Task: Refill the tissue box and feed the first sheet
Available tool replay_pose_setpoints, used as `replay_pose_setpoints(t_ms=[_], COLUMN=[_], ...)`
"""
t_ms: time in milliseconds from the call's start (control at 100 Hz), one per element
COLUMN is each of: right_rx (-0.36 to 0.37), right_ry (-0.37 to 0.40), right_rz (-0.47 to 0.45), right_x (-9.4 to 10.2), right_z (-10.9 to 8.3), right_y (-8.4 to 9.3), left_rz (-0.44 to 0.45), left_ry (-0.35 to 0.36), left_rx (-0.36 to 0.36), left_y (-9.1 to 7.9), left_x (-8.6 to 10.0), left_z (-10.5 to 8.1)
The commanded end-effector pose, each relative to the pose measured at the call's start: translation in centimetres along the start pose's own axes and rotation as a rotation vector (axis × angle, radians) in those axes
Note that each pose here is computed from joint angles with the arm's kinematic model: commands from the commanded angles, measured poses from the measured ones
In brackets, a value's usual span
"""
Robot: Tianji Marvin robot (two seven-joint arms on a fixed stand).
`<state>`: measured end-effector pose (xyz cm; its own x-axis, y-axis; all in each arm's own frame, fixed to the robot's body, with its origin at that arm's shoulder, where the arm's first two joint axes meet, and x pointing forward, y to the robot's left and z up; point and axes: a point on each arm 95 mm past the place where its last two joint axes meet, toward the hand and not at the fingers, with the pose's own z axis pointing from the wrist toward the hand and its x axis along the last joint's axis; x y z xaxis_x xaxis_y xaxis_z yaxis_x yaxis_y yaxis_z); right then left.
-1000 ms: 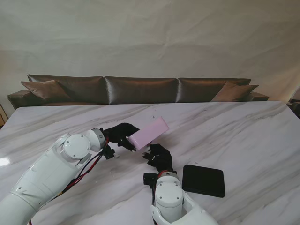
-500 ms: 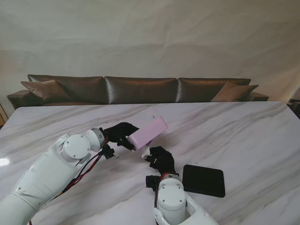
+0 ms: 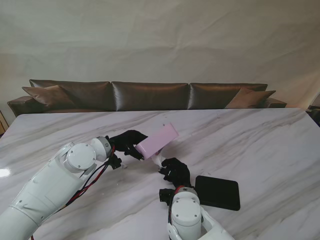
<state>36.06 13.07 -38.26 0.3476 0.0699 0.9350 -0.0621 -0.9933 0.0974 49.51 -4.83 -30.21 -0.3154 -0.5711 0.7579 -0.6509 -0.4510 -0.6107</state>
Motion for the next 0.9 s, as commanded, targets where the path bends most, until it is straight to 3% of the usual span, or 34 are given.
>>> replay_pose_setpoints(t_ms=[0, 440, 600, 890], right_rx=[0.009, -0.019, 0.003, 0.017], right_ry=[0.000, 0.007, -0.030, -0.025], right_rz=[0.000, -0.050, -0.086, -0.179], right_x=[0.1, 0.9, 0.9, 1.0], right_z=[-0.4, -1.3, -1.7, -0.1], right_y=[0.0, 0.9, 0.8, -0.3], left_rz=[0.002, 0.014, 0.017, 0.009], left_ry=[0.003, 0.003, 0.006, 0.033], left_rx=[-0.004, 0.001, -0.002, -0.011], left_y=[-0.1, -0.2, -0.2, 0.2], left_x=[0.2, 0.3, 0.4, 0.9], left_z=[-0.1, -0.6, -0.7, -0.6])
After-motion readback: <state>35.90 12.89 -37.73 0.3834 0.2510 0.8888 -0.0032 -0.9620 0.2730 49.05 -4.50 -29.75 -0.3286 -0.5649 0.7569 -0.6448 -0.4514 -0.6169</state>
